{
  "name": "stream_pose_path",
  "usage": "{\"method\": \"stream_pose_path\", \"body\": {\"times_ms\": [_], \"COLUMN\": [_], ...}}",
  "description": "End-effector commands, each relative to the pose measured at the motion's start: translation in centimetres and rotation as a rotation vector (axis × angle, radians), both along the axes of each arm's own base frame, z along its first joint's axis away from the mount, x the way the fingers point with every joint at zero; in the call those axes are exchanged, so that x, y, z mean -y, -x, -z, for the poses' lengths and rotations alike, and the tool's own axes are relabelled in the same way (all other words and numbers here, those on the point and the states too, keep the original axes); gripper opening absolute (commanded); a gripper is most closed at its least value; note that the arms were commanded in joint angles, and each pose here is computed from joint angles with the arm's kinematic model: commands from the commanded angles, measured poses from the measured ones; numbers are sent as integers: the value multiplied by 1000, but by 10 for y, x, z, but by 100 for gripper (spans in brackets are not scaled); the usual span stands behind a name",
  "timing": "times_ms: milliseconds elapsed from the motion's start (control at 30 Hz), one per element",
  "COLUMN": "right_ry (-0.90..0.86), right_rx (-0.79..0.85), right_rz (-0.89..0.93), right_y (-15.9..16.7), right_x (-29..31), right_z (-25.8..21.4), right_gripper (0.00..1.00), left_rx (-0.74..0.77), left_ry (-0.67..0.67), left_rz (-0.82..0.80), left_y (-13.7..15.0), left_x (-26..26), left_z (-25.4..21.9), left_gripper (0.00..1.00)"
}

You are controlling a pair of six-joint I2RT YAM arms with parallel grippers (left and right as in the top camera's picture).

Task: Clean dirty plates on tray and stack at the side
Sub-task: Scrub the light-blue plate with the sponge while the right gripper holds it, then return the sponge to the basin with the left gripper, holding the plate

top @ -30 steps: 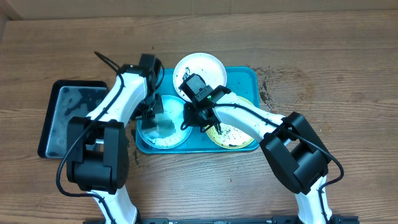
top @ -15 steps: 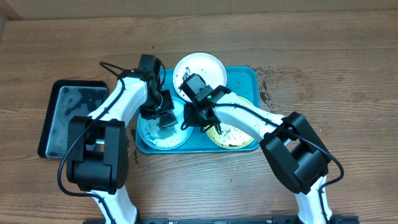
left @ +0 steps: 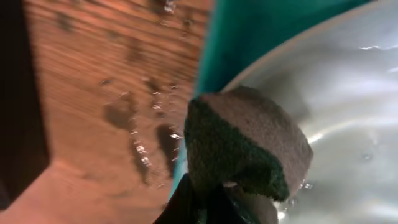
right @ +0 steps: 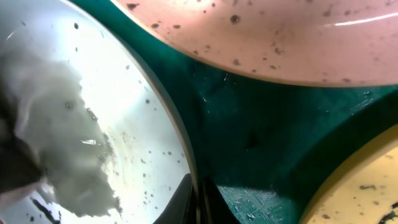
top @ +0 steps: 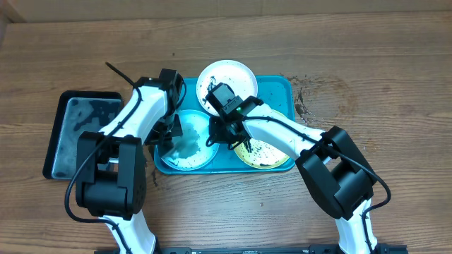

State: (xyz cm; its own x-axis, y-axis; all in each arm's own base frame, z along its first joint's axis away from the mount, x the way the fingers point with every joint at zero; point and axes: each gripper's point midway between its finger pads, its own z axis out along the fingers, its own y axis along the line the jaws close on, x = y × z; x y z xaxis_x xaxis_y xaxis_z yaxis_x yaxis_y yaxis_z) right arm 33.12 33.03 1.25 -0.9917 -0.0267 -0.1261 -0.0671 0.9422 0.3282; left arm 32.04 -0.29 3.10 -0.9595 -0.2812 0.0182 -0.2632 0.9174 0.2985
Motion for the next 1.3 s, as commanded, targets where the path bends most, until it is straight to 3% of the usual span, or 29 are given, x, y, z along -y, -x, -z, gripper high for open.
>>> {"method": "stream_pose_path", "body": {"times_ms": [0,100,233,333,567,733,833,1067,1267], "right_ry": [26,22,22,21,24,27,26,29,1], "right_rx": [12,16,16,17,14,11,12,22,70], "right_rz": [33,33,34,34,34,34,34,5,-22], "right_y": [-11,-12,-12,-12,-12,-11,-11,-13,-24], "right_x": [12,11,11,11,12,12,12,11,1], "right_z": [5,3,3,3,3,4,4,-2,-33], "right_gripper": [4,4,4,4,4,4,4,4,4], "left_rx": [91,99,48,9,-21,-22,-13,62,186], "left_ry": [-86,67,397,485,439,56,-47,-79,8], "left_rz": [-61,-50,-14,-4,45,48,26,-56,-83], "left_y": [-26,-36,-30,-19,3,11,10,-14,-55], "left_x": [-14,13,70,91,98,27,7,-2,1], "left_z": [-29,-40,-37,-28,12,19,12,-18,-73], "left_gripper": [4,4,4,4,4,4,4,4,4]}}
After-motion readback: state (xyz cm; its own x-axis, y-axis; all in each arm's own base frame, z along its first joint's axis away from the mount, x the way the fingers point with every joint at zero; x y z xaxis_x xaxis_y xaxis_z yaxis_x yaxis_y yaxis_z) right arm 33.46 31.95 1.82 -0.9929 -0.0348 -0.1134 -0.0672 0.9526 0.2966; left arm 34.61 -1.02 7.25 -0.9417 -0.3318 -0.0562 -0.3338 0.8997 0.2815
